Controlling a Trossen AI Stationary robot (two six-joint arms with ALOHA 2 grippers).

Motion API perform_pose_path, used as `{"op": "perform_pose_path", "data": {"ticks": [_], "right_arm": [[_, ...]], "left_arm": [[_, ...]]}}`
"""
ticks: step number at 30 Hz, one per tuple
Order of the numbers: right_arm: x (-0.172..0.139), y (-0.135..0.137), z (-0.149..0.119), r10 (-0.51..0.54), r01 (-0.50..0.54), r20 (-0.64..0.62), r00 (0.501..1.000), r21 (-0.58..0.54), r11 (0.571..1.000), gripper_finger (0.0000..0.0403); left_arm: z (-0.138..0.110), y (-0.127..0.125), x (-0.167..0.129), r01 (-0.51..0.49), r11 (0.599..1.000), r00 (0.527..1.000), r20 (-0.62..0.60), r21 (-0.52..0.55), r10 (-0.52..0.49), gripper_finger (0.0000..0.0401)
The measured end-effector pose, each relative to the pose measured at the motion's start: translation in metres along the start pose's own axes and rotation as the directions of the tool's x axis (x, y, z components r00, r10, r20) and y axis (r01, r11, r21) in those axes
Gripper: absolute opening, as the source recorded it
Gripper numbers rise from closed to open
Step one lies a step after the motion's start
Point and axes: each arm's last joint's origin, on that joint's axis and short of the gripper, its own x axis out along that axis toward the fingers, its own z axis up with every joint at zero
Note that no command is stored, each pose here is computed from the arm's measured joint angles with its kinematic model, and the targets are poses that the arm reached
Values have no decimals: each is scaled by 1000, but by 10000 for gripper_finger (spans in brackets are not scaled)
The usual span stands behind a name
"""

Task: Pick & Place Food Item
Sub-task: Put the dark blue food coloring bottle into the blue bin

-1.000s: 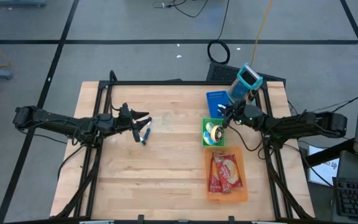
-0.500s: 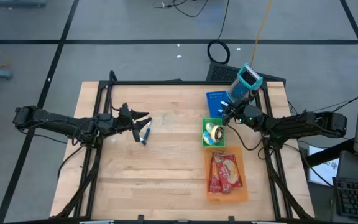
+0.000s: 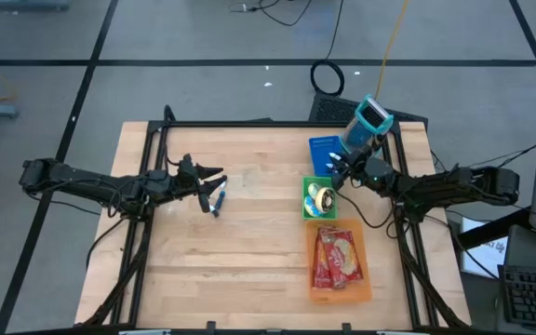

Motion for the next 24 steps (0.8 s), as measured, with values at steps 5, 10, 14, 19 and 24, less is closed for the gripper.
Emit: {"op": "perform_pose_path", "data": {"ticks": [5, 10, 14, 19, 24], "right_arm": [[0, 0, 0, 0, 0, 0, 1000, 1, 1000, 80], [0, 0, 0, 1, -1, 0, 1000, 34, 999, 79], [0, 1, 0, 28, -28, -2, 1000, 37, 999, 76], [0, 1, 0, 26, -26, -2, 1000, 36, 999, 83], [0, 1, 0, 26, -25, -2, 1000, 36, 999, 84]], "left_arm": [[0, 0, 0, 0, 1000, 1000, 0, -1, 0, 145], [0, 0, 0, 0, 1000, 1000, 0, -2, 0, 145], [0, 0, 0, 0, 1000, 1000, 0, -2, 0, 145], [0, 0, 0, 0, 1000, 1000, 0, -4, 0, 145], [0, 0, 0, 0, 1000, 1000, 0, -4, 0, 145]]}}
